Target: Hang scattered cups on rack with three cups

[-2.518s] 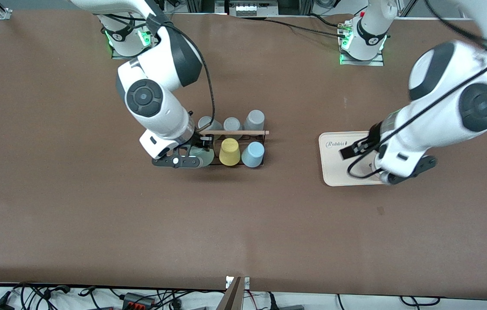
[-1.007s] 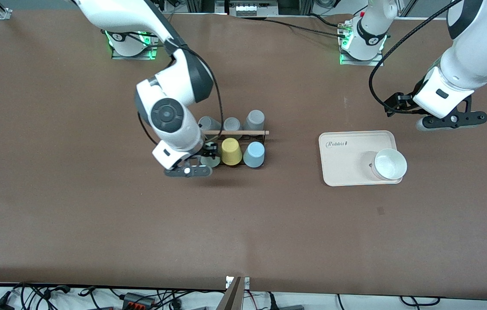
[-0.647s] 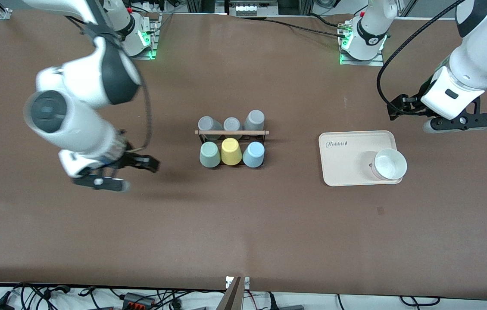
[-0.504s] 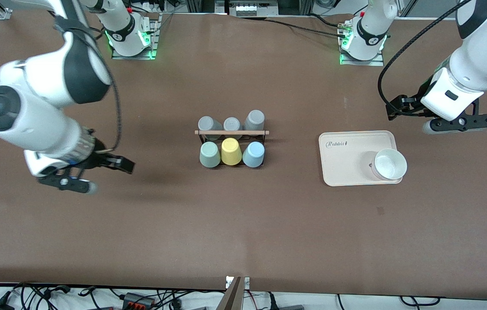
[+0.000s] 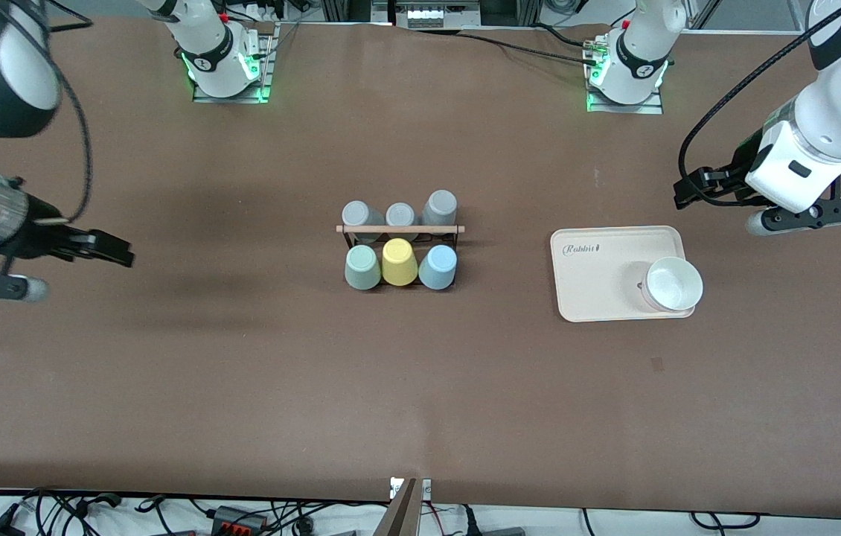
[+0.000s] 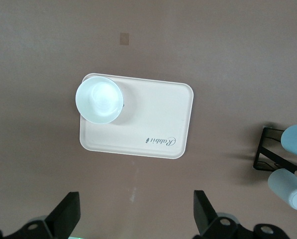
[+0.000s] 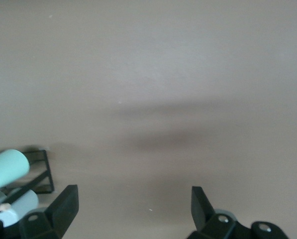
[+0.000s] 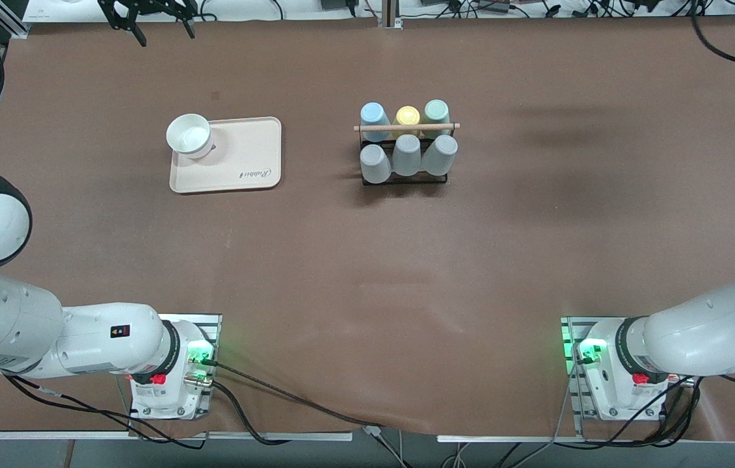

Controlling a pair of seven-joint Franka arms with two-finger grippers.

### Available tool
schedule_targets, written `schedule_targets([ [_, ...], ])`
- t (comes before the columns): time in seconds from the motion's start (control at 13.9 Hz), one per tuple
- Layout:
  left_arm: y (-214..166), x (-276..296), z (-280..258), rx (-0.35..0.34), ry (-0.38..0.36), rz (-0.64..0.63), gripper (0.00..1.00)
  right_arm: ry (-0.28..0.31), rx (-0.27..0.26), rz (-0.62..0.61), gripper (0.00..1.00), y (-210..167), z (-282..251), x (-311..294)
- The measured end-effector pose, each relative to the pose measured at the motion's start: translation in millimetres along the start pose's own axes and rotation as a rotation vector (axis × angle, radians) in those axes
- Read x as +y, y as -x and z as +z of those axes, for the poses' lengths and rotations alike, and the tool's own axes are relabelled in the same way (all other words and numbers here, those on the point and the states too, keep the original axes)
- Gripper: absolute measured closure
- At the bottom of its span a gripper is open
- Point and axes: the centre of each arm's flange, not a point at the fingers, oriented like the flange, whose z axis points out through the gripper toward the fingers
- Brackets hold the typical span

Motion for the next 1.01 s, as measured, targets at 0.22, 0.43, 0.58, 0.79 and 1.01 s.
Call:
schedule_targets([
  [0.22, 3.6, 3.5, -3.2, 0.006, -0.003, -0.002, 0.00, -0.006, 0.018, 0.007, 0.00, 25.4, -9.5, 19.2],
  [0.43, 2.1, -0.4, -2.8, 0.006, -0.005, -0.011, 0.00, -0.015, 0.064, 0.001, 0.00, 56.3, -2.8, 18.9],
  [0.58, 2.1, -0.5, -2.8, 0.006, -0.005, -0.011, 0.00, -0.016, 0.063, -0.002, 0.00, 69.7, -0.7, 18.9],
  [0.79, 2.4, 0.0, -2.7, 0.005, -0.005, -0.010, 0.00, -0.017, 0.077, -0.002, 0.00, 65.8, -4.8, 18.5],
  [1.01, 2.4, 0.1, -2.7, 0.005, -0.005, -0.010, 0.00, -0.017, 0.075, -0.001, 0.00, 56.1, -11.5, 17.3],
])
